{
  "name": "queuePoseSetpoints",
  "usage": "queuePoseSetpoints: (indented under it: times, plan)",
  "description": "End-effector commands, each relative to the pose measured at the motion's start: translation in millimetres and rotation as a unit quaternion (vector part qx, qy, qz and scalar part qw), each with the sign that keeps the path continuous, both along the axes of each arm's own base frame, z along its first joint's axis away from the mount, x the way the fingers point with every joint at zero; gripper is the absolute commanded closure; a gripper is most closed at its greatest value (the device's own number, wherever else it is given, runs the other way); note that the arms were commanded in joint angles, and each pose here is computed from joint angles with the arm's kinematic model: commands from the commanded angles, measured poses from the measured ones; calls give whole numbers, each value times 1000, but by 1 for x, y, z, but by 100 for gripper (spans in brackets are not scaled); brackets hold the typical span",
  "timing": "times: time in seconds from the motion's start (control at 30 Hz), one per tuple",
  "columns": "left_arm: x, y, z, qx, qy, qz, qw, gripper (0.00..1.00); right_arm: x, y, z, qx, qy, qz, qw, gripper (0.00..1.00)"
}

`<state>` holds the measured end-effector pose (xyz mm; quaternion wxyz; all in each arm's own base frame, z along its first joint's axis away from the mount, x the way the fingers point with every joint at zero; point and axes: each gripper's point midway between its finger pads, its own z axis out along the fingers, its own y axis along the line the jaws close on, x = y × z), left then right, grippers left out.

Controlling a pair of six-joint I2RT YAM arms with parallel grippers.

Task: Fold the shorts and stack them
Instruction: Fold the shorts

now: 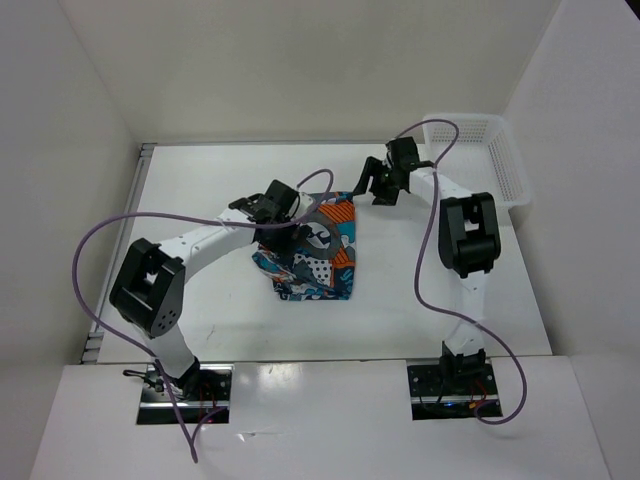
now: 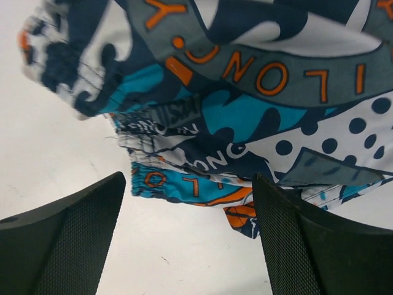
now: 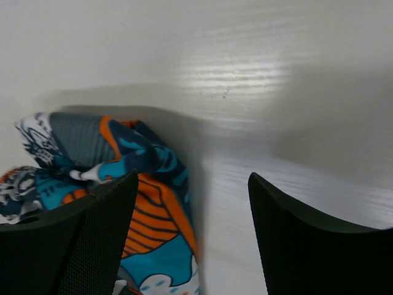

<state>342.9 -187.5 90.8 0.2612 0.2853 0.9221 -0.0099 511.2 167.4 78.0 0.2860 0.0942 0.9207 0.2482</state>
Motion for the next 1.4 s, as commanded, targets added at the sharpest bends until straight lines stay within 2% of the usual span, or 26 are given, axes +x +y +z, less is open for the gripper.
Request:
queuePoseSetpoints:
  times: [0.0,0.13,0.27,0.4,0.47,0.53,0.63,0.67,0.73,0.77,0.8,0.87,0.9,1.1,1.3,1.37]
  plan:
    - [-7,-6,-18,-13,25,-14,1000,8,8,25,28,32,-39,58,997,22]
    - [-9,-5,-37,-4,40,-14,999,8,7,41,11,41,-30,77,996,22]
    - [-11,-2,-55,9,53,-11,999,10,1,63,-3,58,-26,102,993,27]
    - [-13,2,-67,19,59,-8,998,20,0,66,-20,72,1,92,993,38]
    - [-12,6,-71,29,59,-4,998,24,-3,65,-38,67,29,90,993,39]
    - [-13,6,-74,32,63,-4,998,27,2,67,-39,67,28,90,993,39]
    - [-11,3,-72,26,61,-6,998,37,2,68,-42,73,40,81,993,54]
    - [-12,1,-72,22,64,-8,998,42,6,69,-43,76,37,78,993,74]
    - [-14,3,-73,24,68,-8,997,70,8,70,-41,86,41,67,993,88]
    - [-14,3,-73,24,68,-8,997,80,11,72,-38,91,37,62,993,95]
    - [-14,3,-73,24,68,-8,997,91,14,73,-36,97,31,58,993,97]
    - [-15,5,-73,30,69,-6,997,100,22,65,-32,102,30,24,994,100]
    - [-18,7,-73,34,74,-6,997,100,31,60,-16,107,9,11,994,100]
    - [-44,4,-56,27,103,-26,994,100,44,58,3,123,-6,-30,992,100]
    - [-72,5,-48,34,120,-47,991,93,48,52,2,112,-5,-54,992,100]
    - [-80,4,-48,33,127,-54,990,88,51,52,5,111,-10,-57,992,100]
